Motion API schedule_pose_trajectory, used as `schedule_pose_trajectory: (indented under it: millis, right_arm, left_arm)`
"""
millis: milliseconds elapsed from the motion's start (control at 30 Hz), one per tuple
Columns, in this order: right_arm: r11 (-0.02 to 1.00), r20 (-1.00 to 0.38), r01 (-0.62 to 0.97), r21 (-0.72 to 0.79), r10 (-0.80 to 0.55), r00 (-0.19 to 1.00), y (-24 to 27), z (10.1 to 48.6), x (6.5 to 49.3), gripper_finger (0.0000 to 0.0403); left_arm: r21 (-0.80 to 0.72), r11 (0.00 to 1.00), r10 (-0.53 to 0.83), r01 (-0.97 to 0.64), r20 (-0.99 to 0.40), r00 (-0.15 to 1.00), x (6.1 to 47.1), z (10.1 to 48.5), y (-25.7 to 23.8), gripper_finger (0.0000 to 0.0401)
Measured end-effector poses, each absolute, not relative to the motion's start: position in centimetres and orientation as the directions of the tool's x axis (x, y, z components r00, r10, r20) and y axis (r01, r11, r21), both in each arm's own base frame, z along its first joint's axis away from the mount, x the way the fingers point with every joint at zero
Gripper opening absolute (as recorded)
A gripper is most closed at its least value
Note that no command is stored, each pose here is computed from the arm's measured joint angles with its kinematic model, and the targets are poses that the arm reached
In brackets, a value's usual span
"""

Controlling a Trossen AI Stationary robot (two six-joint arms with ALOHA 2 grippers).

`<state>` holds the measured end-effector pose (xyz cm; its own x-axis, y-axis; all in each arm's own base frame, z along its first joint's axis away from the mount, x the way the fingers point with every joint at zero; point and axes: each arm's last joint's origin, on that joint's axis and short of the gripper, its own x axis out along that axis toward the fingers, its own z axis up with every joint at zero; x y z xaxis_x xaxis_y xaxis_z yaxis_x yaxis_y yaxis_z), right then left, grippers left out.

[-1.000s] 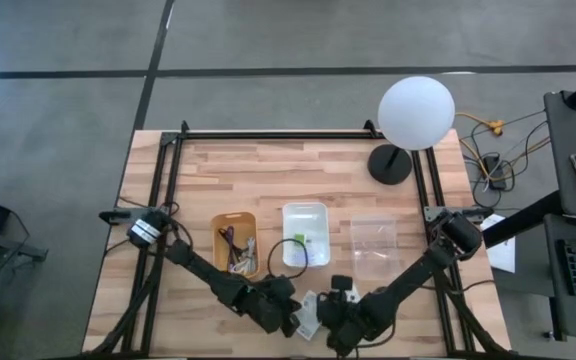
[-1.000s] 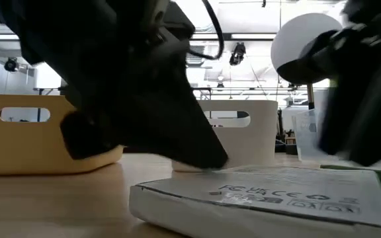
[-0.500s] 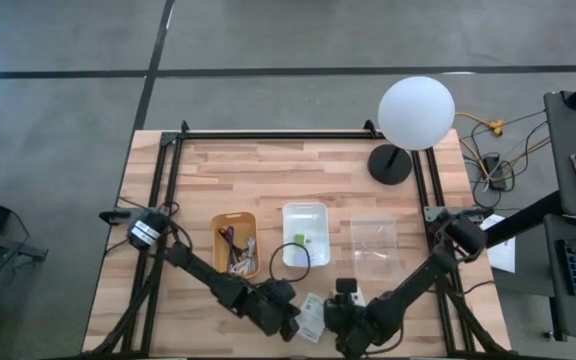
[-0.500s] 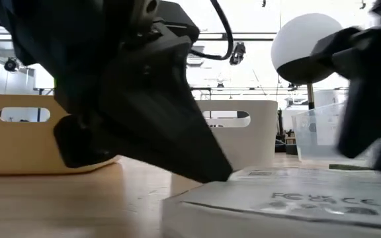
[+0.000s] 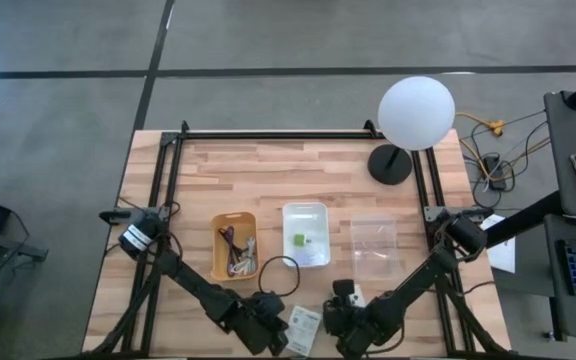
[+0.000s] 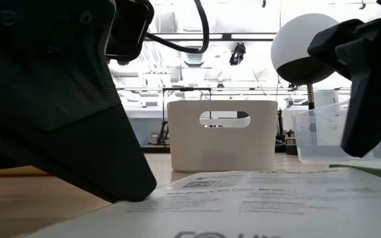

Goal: Pick and place items into bin
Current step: Put the left white card reader box into the transparent bin

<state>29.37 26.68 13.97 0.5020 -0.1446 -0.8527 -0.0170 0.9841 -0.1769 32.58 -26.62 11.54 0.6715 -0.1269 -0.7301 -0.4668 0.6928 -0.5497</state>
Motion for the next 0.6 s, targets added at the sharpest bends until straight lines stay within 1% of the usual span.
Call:
schedule_pose_trajectory:
  millis: [133,233,333,467,600]
  right_arm:
    - [0.993,-0.861,-0.024,-0.113,-0.086,0.501,27.0,13.9,29.7,0.0137]
    - [1.000,-0.880,0.024,0.016,0.003,0.475,27.1,13.6,30.0,0.0137]
    - [0.987,-0.876,0.100,0.127,0.064,0.478,26.9,13.4,30.5,0.0137]
    - [0.938,-0.872,0.210,0.277,0.153,0.466,26.4,13.3,31.3,0.0137]
    - [0.861,-0.882,0.354,0.365,0.198,0.428,25.8,13.1,31.8,0.0137]
  left_arm:
    - [-0.541,0.696,-0.121,-0.472,-0.736,0.666,32.6,11.1,-26.6,0.0000]
    - [-0.535,0.699,-0.116,-0.476,-0.740,0.662,32.7,10.9,-26.7,0.0000]
    - [-0.532,0.699,-0.114,-0.477,-0.742,0.661,32.7,10.7,-26.7,0.0000]
    - [-0.531,0.700,-0.112,-0.478,-0.742,0.661,32.6,10.7,-26.6,0.0000]
    - [-0.531,0.700,-0.112,-0.477,-0.742,0.661,32.6,10.6,-26.6,0.0000]
